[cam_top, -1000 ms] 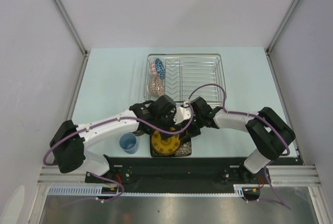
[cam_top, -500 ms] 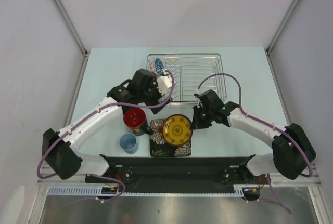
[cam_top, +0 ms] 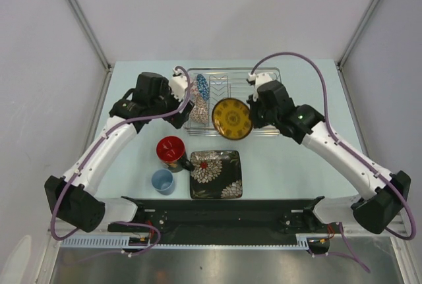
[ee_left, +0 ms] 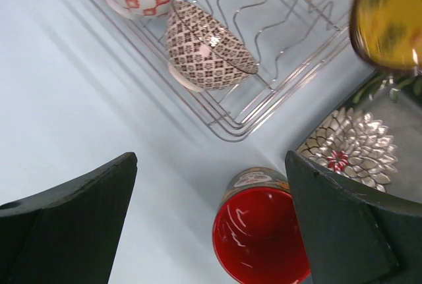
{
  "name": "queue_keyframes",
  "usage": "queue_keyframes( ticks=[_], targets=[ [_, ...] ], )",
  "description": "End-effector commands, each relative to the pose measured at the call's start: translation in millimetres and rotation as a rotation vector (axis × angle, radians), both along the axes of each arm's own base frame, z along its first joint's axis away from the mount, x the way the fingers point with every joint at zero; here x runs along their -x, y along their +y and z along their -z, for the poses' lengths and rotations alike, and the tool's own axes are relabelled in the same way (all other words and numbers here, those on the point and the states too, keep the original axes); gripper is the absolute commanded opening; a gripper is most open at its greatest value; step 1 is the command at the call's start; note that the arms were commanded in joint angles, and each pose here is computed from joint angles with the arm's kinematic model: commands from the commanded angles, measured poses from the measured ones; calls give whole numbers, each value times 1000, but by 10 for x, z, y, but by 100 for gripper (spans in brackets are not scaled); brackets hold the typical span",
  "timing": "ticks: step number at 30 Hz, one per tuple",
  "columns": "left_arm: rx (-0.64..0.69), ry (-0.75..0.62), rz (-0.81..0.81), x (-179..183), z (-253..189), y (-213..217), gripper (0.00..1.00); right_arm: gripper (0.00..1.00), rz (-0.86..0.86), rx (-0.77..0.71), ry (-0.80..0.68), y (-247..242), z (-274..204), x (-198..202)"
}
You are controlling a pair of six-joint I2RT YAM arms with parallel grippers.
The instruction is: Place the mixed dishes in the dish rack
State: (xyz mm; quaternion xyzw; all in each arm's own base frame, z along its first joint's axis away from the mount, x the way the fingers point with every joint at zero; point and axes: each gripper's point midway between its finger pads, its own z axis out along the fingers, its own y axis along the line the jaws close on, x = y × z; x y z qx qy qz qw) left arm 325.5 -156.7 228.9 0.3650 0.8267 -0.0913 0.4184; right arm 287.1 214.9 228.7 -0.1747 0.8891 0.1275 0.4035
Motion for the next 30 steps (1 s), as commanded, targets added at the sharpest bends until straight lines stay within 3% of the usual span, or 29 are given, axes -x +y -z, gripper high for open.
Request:
queue_keyframes(
  ticks=[1,9,14,15,16,17,18,22,26,30],
  targets=[
    [99,42,81,138,-155,-193,100,0,113,107,-301,-219,-851,-510],
    [172,179,185,307,-29,-492,100,0,220,263,-516,-208,-1360,-1462],
    [167,182,187,303,9,-485,100,0,239,447,-659,-50,-1327,-1927],
    [163,177,184,299,19,-476,100,0,221,509,-652,-7,-1129,-1994],
    [159,174,182,303,27,-464,100,0,154,623,-691,43,-1095,-1997],
    [153,169,177,302,52,-444,100,0,175,608,-778,113,-1224,-2042],
    [150,165,174,300,66,-430,100,0,115,706,-793,154,-1096,-2032],
    [150,160,158,275,110,-382,100,0,104,740,-865,183,-1134,-2109],
    [160,156,137,226,91,-349,100,0,-78,789,-913,340,-994,-2066],
    [162,148,128,205,73,-333,100,0,-155,814,-933,427,-945,-2068]
  ],
)
